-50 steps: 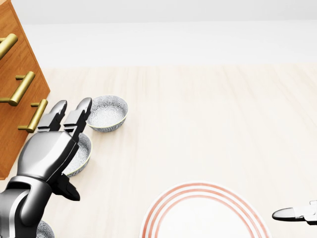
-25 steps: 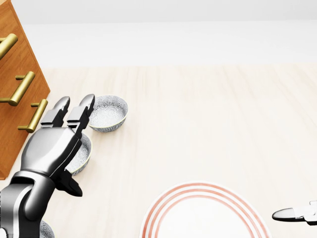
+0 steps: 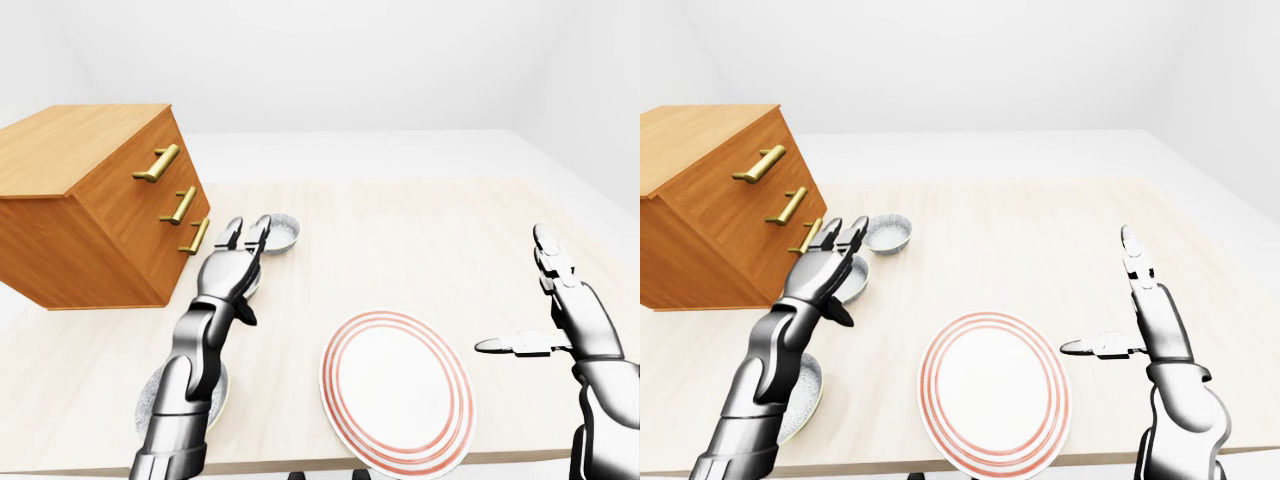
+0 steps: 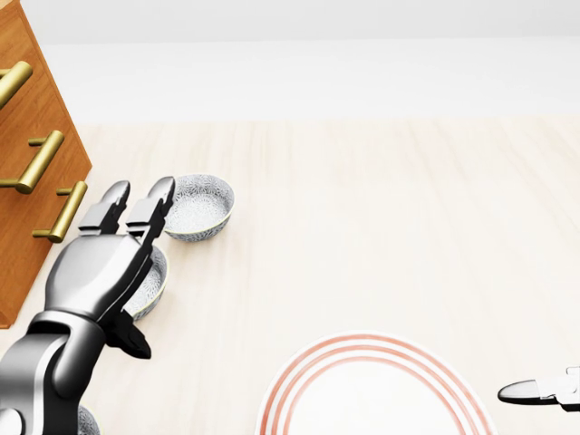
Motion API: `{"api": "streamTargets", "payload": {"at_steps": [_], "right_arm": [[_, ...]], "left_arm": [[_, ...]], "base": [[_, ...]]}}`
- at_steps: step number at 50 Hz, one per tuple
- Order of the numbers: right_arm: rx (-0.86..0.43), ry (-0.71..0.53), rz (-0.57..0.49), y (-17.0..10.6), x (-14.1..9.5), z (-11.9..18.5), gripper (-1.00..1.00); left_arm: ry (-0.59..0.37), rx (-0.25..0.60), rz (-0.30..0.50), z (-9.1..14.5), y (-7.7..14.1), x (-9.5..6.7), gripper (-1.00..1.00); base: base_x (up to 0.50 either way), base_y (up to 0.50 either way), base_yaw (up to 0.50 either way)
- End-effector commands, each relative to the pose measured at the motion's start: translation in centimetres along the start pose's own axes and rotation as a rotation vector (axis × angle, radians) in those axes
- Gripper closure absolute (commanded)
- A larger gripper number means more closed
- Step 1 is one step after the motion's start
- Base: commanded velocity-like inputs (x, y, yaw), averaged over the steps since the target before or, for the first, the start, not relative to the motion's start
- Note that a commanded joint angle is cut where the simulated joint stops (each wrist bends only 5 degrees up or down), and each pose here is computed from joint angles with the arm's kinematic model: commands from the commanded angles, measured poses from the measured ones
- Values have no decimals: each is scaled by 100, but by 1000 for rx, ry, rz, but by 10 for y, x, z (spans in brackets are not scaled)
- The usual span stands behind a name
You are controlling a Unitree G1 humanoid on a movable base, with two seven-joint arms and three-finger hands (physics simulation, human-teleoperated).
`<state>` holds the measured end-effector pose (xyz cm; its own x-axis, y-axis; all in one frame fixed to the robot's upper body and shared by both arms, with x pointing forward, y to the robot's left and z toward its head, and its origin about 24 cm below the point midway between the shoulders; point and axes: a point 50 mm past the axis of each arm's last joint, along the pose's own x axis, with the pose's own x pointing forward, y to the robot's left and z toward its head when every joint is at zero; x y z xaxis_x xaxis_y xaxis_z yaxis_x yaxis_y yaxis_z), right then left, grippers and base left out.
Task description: Put the bowl in the middle on the plate.
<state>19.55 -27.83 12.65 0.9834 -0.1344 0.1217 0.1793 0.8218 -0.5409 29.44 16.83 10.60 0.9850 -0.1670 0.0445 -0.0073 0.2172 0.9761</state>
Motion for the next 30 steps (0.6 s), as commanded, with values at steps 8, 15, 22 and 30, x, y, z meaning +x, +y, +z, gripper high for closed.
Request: {"api": "streamTargets", "payload": {"at_steps": [8,15,22,30], "right_arm": [[8,13,-3,1,0,-3,-100],[5,5,-2,0,0,-2,-100],[12,16,0,1,1,-4,-100],[5,2,1,0,1,-1,-100]], "left_arm": [[28,10,-26,-7,-8,-2,-100],[35,22,-31,-9,-10,-2,-100],[44,41,-14,-12,-8,-1,-100],[46,54,8,-14,1,5,-100]], "base": [[0,0,0],[0,0,0],[0,0,0],[0,0,0]]}}
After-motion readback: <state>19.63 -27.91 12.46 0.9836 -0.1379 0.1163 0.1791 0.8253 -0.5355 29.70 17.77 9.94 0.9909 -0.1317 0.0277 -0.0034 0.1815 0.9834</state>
